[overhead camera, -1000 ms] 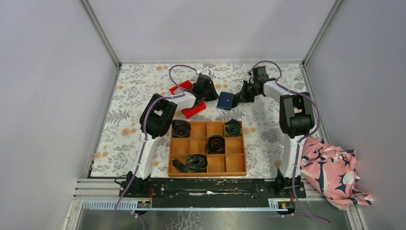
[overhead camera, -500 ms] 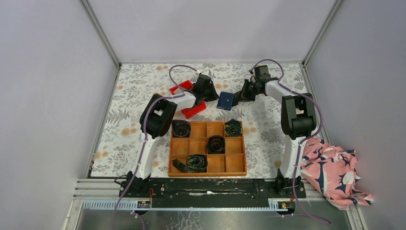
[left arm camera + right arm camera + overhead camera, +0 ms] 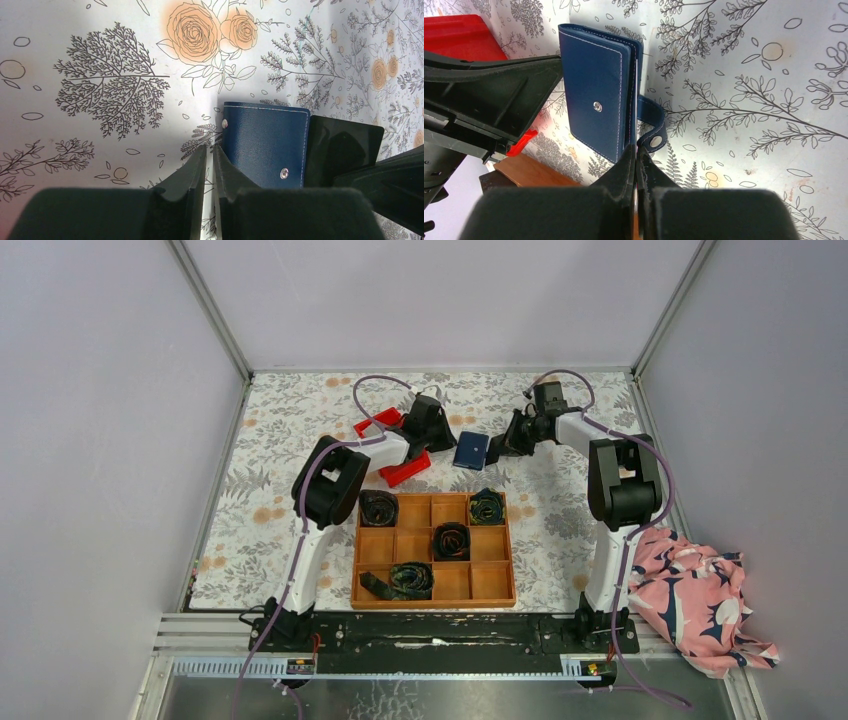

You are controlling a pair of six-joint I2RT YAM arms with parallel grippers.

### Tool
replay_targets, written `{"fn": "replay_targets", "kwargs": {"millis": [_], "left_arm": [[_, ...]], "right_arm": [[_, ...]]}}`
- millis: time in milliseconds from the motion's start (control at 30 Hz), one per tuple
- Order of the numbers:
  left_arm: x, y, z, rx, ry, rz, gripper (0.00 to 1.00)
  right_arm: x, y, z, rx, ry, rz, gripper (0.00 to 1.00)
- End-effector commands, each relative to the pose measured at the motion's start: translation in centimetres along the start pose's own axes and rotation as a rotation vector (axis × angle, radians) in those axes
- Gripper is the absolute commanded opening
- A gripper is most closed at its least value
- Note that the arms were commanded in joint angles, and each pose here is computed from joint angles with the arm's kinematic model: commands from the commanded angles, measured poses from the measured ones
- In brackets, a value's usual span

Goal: Put the credit cards into the card holder
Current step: Insert the credit card into the card holder.

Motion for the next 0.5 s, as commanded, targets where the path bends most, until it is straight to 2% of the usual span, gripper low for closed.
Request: {"fn": "replay_targets", "kwargs": {"millis": [0,467], "left_arm": [[0.15,0.82,-0.96,0.010,0.027,0.027,0.16],[0.30,0.87,-1.24,0.010,0.034,0.026,0.15]], "right_arm": [[-1.51,1.40,1.52,-0.005,-0.067,0.058,0.00],[-0.87,1.53,1.46,0.025,-0.073,0.108,0.00]]}}
Point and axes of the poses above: each gripper's point midway between its finger pads, its own x axis out along the fingers, its own y axis along the line the jaws close on, z = x × y, the point moved 4 cm from there along -x, back along the fingers, and after that the axes turned 15 degrees about -x, right-handed, at the moved point
